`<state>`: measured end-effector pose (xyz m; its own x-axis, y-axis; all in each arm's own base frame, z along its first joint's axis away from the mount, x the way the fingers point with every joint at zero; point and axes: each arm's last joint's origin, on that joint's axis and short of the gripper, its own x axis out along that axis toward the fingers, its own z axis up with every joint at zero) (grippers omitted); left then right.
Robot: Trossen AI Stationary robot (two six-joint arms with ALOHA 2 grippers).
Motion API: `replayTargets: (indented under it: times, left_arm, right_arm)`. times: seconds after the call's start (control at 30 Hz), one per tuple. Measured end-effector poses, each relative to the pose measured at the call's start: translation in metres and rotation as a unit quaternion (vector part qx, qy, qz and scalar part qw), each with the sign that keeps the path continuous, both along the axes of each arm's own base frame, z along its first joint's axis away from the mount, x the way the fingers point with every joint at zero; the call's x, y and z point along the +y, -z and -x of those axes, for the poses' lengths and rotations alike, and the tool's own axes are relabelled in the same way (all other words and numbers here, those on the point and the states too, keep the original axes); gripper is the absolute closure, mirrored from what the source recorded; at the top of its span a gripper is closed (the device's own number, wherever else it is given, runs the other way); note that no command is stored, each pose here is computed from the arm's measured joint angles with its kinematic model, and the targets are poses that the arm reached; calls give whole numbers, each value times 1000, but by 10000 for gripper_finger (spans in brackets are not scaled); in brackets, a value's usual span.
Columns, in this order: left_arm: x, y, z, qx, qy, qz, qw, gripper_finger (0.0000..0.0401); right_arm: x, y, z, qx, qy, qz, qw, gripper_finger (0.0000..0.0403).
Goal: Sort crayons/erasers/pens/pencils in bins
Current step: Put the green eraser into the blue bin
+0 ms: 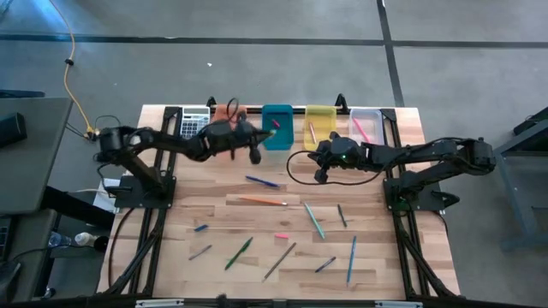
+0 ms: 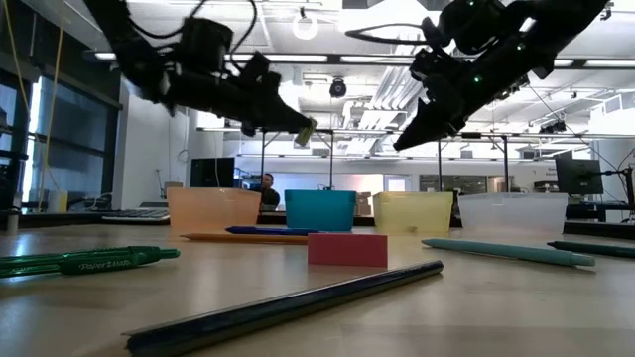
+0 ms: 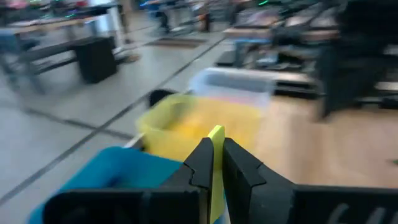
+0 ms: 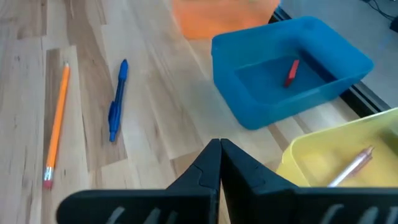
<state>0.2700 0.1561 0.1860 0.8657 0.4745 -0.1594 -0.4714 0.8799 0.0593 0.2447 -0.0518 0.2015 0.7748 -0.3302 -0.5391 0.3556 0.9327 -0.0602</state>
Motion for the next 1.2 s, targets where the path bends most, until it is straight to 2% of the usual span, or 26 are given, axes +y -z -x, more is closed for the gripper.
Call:
replayTargets:
  times: [0.27, 0.47, 0.83, 1.1, 1.2]
  left_arm:
    - [65, 17, -27, 102, -22, 65, 992, 394]
    - [93, 21, -44, 183, -28, 96, 978, 394]
    - [103, 31, -49, 210, -34, 117, 970, 390]
    - [102, 32, -48, 220, -29, 110, 969, 322]
    - [101, 27, -46, 230, -19, 98, 968, 314]
  right_arm:
    - [0, 0, 0, 7, -10, 16, 1000, 403]
    - [0, 1, 0, 12, -13, 19, 1000, 403]
    - [0, 3, 2, 27, -14, 17, 999, 403]
    - [0, 3, 2, 29, -14, 17, 999, 403]
    - [0, 4, 2, 31, -14, 16, 999, 403]
